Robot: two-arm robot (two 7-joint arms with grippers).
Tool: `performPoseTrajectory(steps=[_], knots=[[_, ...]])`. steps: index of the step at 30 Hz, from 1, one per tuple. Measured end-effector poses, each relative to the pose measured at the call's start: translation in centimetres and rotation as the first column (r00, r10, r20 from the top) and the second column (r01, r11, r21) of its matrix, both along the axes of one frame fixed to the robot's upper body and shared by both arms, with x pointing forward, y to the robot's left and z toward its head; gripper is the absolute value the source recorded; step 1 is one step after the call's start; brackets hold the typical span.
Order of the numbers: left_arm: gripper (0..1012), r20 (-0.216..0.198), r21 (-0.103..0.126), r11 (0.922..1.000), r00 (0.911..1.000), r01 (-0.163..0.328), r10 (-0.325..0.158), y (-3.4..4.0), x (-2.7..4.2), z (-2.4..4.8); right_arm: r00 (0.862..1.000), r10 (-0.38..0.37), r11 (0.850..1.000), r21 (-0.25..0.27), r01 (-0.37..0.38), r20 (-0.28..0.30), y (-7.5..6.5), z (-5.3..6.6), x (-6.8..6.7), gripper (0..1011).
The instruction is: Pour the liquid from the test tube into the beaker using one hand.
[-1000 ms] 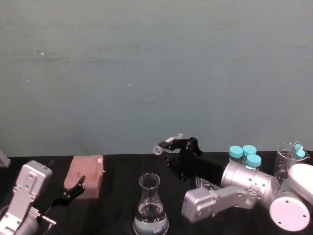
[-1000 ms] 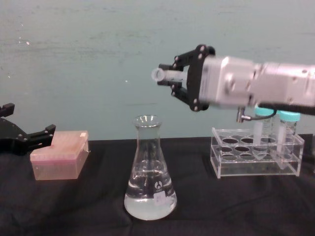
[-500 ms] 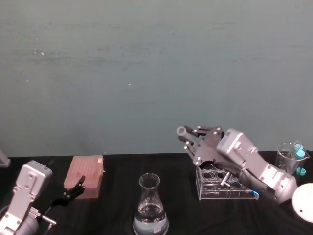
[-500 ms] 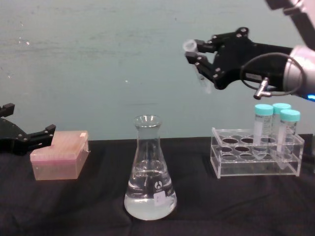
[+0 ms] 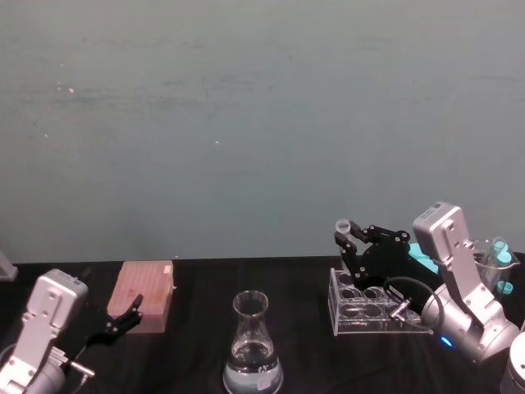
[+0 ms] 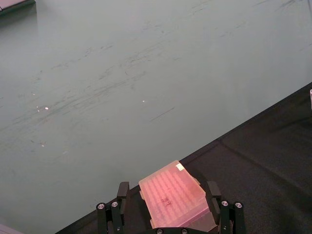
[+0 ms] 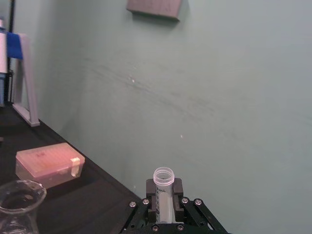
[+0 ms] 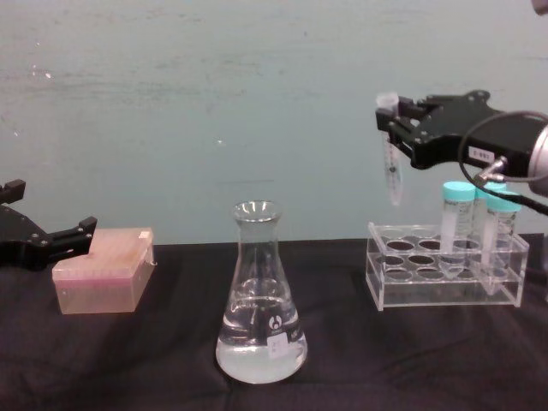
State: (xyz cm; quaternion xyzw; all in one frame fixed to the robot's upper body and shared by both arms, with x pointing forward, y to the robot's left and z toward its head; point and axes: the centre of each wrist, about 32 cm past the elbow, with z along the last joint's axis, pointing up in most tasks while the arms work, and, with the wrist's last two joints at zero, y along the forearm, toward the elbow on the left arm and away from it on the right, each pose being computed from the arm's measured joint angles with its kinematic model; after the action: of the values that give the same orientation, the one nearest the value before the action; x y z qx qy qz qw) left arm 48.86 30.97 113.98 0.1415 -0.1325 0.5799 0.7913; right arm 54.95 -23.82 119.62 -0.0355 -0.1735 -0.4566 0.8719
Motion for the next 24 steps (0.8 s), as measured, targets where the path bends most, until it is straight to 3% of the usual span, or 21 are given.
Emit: performPoseTrajectory(steps=[10,24], knots=[[1000,0.000,0.000,1.0000,1.0000,0.000,0.000,0.00,0.00,0.00,0.994,-0.057,0.995,0.073,0.063,-0.090,-0.9,-1.2,0.7,190],[1000,0.000,0.000,1.0000,1.0000,0.000,0.000,0.00,0.00,0.00,0.984,-0.054,0.993,0.098,0.071,-0.168,-1.1,-2.1,1.8,190]])
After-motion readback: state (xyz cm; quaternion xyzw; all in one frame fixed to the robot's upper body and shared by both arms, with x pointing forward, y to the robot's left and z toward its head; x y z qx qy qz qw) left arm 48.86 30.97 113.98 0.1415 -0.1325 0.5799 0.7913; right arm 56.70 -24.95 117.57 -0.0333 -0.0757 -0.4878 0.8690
